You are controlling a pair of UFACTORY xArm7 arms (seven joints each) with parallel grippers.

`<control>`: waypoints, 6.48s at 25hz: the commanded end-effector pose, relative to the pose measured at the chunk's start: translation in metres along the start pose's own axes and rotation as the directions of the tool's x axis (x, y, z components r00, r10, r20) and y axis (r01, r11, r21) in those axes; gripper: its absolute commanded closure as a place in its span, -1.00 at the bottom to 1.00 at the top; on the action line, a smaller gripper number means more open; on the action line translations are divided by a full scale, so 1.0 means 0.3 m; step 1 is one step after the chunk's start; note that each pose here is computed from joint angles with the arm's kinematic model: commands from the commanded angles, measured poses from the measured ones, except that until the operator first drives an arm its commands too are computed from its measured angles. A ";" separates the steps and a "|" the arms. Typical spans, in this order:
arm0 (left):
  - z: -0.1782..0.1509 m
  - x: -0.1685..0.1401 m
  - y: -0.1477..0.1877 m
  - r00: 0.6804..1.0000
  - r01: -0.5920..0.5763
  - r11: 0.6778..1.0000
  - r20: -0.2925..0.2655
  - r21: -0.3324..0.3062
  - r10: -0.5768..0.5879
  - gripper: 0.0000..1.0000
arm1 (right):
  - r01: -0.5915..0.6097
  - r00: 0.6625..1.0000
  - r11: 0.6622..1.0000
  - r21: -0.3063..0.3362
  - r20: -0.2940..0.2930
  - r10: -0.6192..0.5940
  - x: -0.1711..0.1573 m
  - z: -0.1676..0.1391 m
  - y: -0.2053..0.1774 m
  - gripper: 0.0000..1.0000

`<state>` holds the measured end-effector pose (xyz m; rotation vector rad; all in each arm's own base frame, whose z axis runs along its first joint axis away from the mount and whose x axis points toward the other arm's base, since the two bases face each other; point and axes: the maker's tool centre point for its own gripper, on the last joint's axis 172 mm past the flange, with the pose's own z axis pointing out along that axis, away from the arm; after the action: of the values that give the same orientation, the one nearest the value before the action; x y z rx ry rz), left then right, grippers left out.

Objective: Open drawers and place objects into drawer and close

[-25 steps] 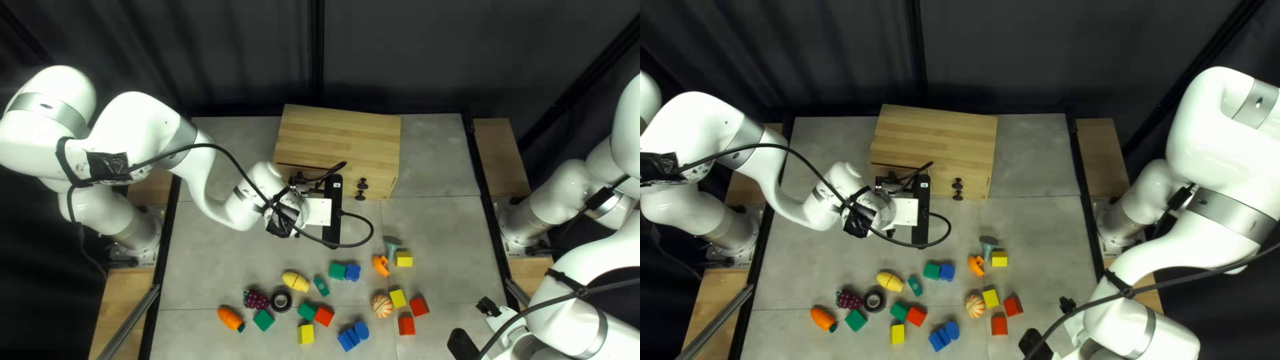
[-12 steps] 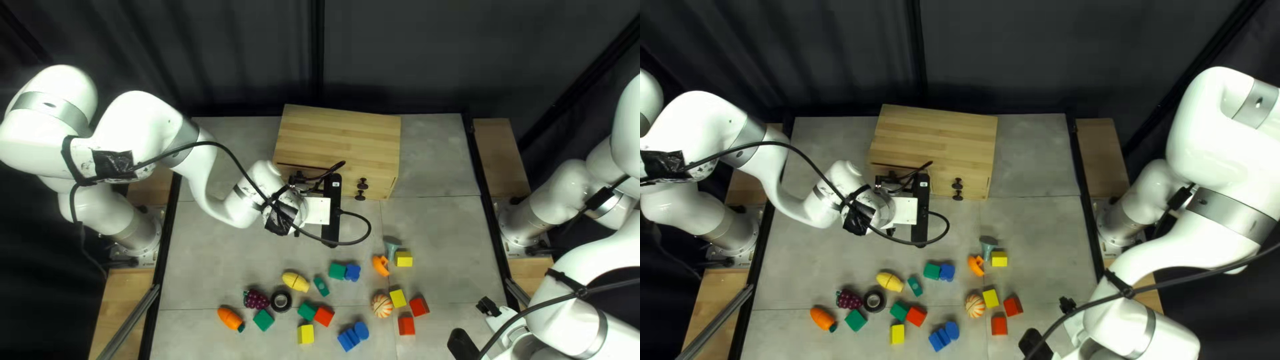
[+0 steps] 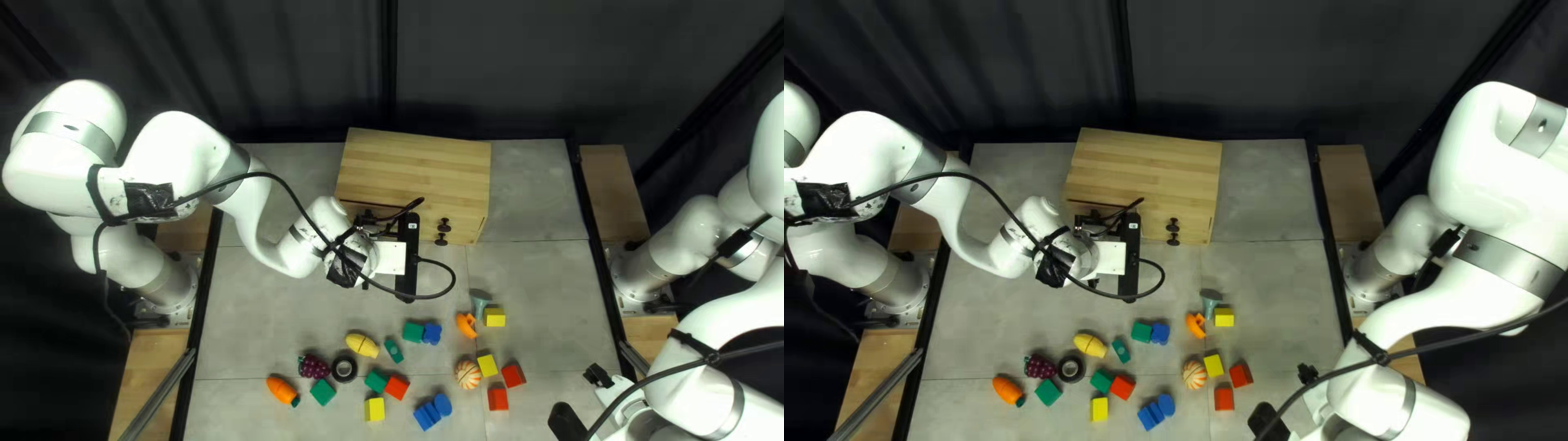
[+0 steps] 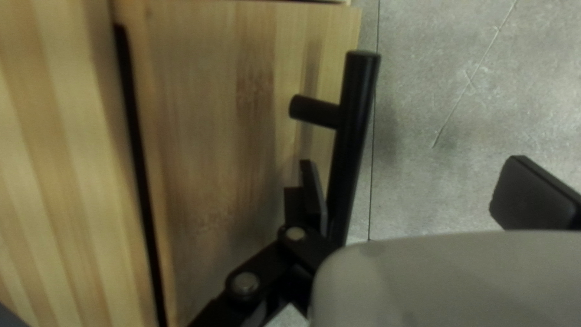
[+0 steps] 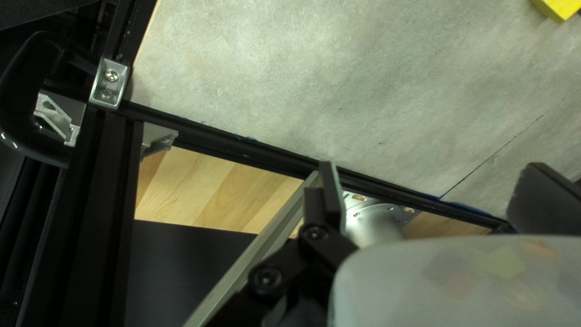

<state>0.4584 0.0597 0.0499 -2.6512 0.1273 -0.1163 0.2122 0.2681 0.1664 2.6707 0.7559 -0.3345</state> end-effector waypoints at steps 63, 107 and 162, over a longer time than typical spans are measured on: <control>-0.274 0.046 -0.104 0.996 -0.080 0.958 -0.062 -0.274 0.065 -1.00 | 0.000 1.000 1.000 0.000 0.000 0.000 0.000 0.000 0.000 -1.00; -0.217 -0.031 -0.127 0.991 -0.129 0.921 -0.021 -0.368 0.130 -1.00 | 0.000 1.000 1.000 0.000 0.000 0.000 0.000 0.000 0.000 -1.00; -0.245 -0.046 0.000 0.978 -0.199 0.860 -0.040 -0.471 0.205 -1.00 | 0.000 1.000 1.000 0.000 0.000 0.000 0.000 0.000 0.000 -1.00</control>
<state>0.4365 0.0291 0.1150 -3.1031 0.4883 0.0041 0.2122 0.2681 0.1664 2.6707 0.7559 -0.3345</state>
